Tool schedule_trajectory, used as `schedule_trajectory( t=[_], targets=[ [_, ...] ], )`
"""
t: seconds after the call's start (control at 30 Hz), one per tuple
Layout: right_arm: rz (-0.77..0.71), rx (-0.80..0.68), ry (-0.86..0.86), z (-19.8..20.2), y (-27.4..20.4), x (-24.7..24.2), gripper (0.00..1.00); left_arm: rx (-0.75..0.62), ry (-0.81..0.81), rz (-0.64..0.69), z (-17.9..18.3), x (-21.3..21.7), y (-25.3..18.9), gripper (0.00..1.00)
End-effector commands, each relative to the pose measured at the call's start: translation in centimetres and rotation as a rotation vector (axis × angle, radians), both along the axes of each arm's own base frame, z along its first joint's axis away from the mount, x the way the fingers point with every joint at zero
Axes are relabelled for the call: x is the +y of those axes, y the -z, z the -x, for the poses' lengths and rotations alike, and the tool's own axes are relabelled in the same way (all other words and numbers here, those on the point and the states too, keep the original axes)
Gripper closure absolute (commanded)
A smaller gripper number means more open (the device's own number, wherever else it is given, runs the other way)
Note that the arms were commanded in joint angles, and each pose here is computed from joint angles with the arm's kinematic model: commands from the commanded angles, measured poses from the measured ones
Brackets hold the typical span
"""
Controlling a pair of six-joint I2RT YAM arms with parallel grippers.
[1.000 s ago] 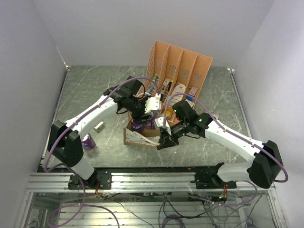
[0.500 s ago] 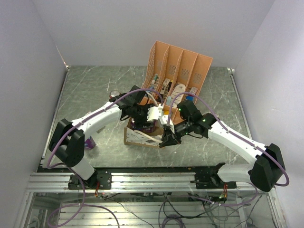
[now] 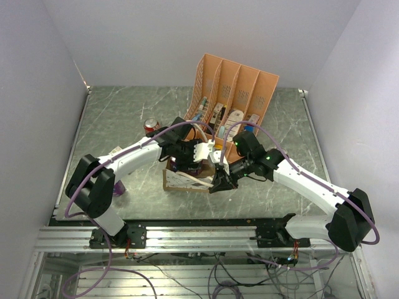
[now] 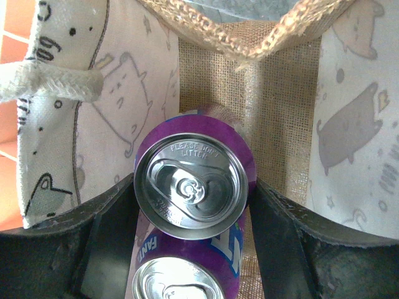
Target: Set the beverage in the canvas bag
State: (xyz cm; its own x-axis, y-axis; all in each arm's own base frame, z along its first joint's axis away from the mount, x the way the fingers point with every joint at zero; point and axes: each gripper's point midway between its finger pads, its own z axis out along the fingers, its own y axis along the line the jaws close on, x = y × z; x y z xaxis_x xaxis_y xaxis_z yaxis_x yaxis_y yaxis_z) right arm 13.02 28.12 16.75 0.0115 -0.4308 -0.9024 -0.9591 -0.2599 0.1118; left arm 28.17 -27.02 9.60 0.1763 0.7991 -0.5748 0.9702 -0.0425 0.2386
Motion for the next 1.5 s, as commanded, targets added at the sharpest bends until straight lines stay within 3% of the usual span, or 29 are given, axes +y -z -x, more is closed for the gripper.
schedule_trajectory(
  t=[0.0,0.67,1.03,1.47],
  targets=[
    [-0.004,0.01,0.008,0.1,-0.1,-0.3,0.99,-0.078,-0.026,0.038,-1.4,-0.9,-1.3,0.6],
    [-0.006,0.008,0.017,-0.3,-0.3,-0.4,0.98,-0.101,-0.045,0.03,-1.0,-0.9,-2.3,0.3],
    [-0.002,0.011,0.014,-0.7,-0.3,-0.2,0.98,-0.116,-0.038,0.043,-0.4,-0.5,-3.6,0.21],
    [0.008,0.016,0.015,-0.9,-0.1,-0.1,0.97,-0.107,-0.011,0.051,0.4,-0.4,-4.2,0.17]
  ],
)
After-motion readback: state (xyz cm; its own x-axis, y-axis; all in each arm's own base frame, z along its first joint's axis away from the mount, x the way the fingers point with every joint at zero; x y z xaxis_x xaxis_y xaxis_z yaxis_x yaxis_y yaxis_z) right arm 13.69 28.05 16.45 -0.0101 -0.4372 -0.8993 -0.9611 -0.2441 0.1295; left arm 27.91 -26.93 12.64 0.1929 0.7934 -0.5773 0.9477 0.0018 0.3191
